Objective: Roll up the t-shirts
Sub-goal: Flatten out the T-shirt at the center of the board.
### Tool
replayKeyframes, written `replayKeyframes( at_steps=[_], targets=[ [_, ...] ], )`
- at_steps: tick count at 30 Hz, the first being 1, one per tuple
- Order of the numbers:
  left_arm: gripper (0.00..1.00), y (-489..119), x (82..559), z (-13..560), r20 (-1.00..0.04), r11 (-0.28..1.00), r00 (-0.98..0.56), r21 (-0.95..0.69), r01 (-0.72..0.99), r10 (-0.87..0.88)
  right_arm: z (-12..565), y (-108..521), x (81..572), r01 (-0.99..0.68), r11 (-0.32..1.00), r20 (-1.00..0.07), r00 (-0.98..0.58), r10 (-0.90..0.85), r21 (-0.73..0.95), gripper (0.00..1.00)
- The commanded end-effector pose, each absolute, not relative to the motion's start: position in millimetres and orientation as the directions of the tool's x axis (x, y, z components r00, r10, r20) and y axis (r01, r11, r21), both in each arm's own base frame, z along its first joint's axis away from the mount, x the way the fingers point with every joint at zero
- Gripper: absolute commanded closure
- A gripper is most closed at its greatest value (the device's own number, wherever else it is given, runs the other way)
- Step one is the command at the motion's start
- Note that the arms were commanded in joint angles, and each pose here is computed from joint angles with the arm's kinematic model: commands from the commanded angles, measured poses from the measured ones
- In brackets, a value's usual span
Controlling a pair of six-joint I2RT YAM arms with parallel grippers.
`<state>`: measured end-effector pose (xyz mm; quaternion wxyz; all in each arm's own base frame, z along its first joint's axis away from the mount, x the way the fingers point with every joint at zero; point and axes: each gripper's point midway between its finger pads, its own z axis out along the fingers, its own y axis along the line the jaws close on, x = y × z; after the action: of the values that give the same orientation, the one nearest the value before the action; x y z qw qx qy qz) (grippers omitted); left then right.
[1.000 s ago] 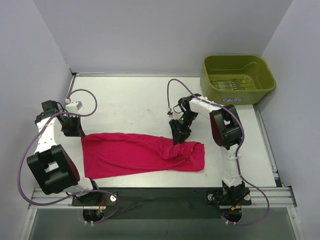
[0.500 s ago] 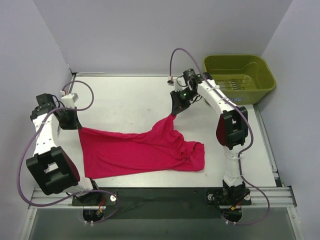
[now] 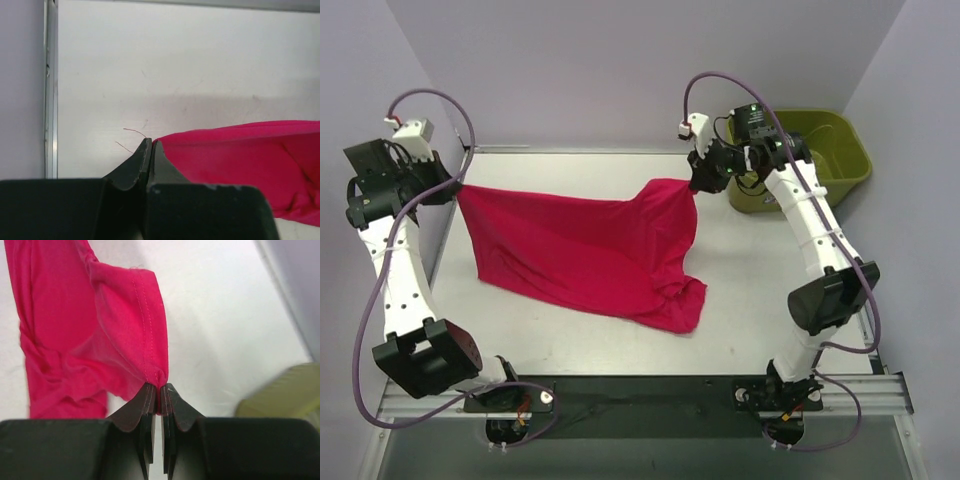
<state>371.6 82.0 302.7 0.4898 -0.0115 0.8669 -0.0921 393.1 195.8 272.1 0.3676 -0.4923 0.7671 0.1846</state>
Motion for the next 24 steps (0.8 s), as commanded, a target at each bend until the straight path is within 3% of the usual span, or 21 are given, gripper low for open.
replayKeyframes(
  at_steps=[1, 2, 6, 11, 14, 17, 18, 19, 21, 22, 24],
  targets=[
    [1.00, 67, 373, 383, -0.939, 0.977, -0.322, -0.171, 0.124, -0.123, 313, 174, 405, -0.830, 0.401, -0.738, 0.019, -0.675, -0.388, 1.00],
    [1.00, 66, 372, 385, -0.940, 0.977, -0.316, -0.172, 0.128, -0.124, 333, 173, 405, -0.791, 0.395, -0.736, 0.101, -0.670, -0.468, 1.00],
    [1.00, 66, 365, 373, -0.930, 0.980, -0.351, -0.160, 0.120, -0.108, 313, 178, 384, -0.766, 0.226, -0.617, 0.268, -0.740, -0.602, 1.00],
    [1.00, 62, 347, 296, -0.846, 0.973, -0.519, -0.203, 0.105, -0.120, 238, 229, 336, -0.742, -0.157, -0.409, 0.519, -0.750, -0.652, 1.00],
    [1.00, 58, 338, 255, -0.786, 0.966, -0.602, -0.244, 0.090, -0.143, 205, 264, 317, -0.685, -0.290, -0.354, 0.636, -0.686, -0.669, 0.98],
    [1.00, 50, 323, 212, -0.704, 0.953, -0.693, -0.291, 0.081, -0.156, 164, 295, 290, -0.660, -0.372, -0.371, 0.706, -0.603, -0.652, 0.95],
    [1.00, 47, 316, 196, -0.671, 0.949, -0.724, -0.308, 0.075, -0.160, 147, 298, 280, -0.686, -0.374, -0.404, 0.693, -0.597, -0.624, 0.89],
    [1.00, 46, 313, 191, -0.663, 0.949, -0.732, -0.307, 0.074, -0.157, 149, 310, 287, -0.667, -0.334, -0.410, 0.701, -0.583, -0.666, 0.64],
    [1.00, 47, 308, 183, -0.646, 0.952, -0.749, -0.298, 0.071, -0.146, 157, 321, 300, -0.694, -0.205, -0.471, 0.645, -0.601, -0.690, 0.53],
    [1.00, 47, 306, 178, -0.638, 0.952, -0.756, -0.298, 0.071, -0.143, 181, 323, 320, -0.738, -0.018, -0.565, 0.531, -0.632, -0.674, 0.48],
    [1.00, 50, 304, 174, -0.634, 0.958, -0.762, -0.278, 0.067, -0.131, 197, 301, 356, -0.776, 0.195, -0.663, 0.344, -0.664, -0.599, 0.48]
  ],
)
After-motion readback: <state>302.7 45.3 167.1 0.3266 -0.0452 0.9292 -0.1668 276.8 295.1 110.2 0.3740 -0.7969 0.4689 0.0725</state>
